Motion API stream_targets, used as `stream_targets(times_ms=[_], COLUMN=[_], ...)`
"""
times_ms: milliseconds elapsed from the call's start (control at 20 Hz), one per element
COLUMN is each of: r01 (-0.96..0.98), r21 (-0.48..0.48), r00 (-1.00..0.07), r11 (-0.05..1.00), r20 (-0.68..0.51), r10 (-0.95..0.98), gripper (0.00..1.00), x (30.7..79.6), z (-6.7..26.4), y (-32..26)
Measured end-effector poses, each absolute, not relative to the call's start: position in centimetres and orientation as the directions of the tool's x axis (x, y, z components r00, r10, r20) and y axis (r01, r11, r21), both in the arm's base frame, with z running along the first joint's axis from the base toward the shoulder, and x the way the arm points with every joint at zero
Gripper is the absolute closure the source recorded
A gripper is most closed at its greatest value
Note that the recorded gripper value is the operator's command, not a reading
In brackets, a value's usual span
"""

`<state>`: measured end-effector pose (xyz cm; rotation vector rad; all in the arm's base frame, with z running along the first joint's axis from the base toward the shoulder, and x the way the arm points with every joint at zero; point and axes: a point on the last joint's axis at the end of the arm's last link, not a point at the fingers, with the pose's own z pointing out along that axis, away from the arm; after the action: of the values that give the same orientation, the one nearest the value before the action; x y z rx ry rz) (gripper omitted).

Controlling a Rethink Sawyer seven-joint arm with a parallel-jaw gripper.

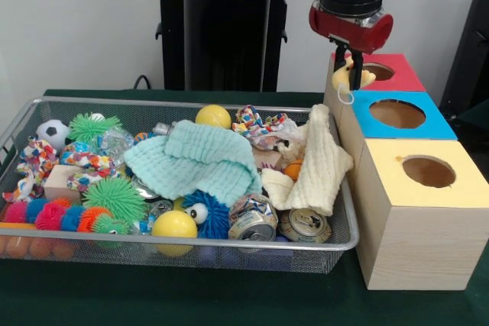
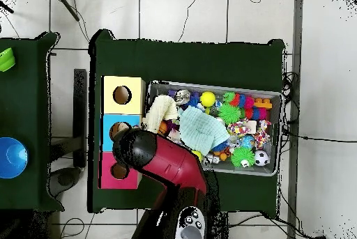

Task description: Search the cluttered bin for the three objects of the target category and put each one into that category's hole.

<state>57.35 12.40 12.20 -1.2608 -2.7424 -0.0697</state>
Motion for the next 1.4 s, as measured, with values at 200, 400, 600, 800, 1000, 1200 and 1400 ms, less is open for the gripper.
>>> stream_targets(times_ms=[200,400,600,800,1000,1200,1400], r01=[0.763,0.773,0.785,0.793,0.799,0.805,0.807], r21=[-0.006,-0.003,-0.003,0.004,0.010,0.000,-0.009], r00=[-0.639,-0.626,-0.610,-0.597,-0.587,-0.573,-0.563], r11=[0.646,0.634,0.620,0.609,0.601,0.594,0.590], r20=[0.137,0.152,0.180,0.201,0.228,0.264,0.288], r10=[0.757,0.765,0.772,0.776,0.777,0.776,0.775], gripper=[1.00,1.00,1.00,1.00,1.00,1.00,1.00], x=[57.3,57.1,56.4,55.8,55.3,54.2,53.6], z=[12.3,12.5,12.7,12.9,12.9,12.2,11.6], y=[12.6,12.8,13.2,13.8,14.6,15.2,15.3])
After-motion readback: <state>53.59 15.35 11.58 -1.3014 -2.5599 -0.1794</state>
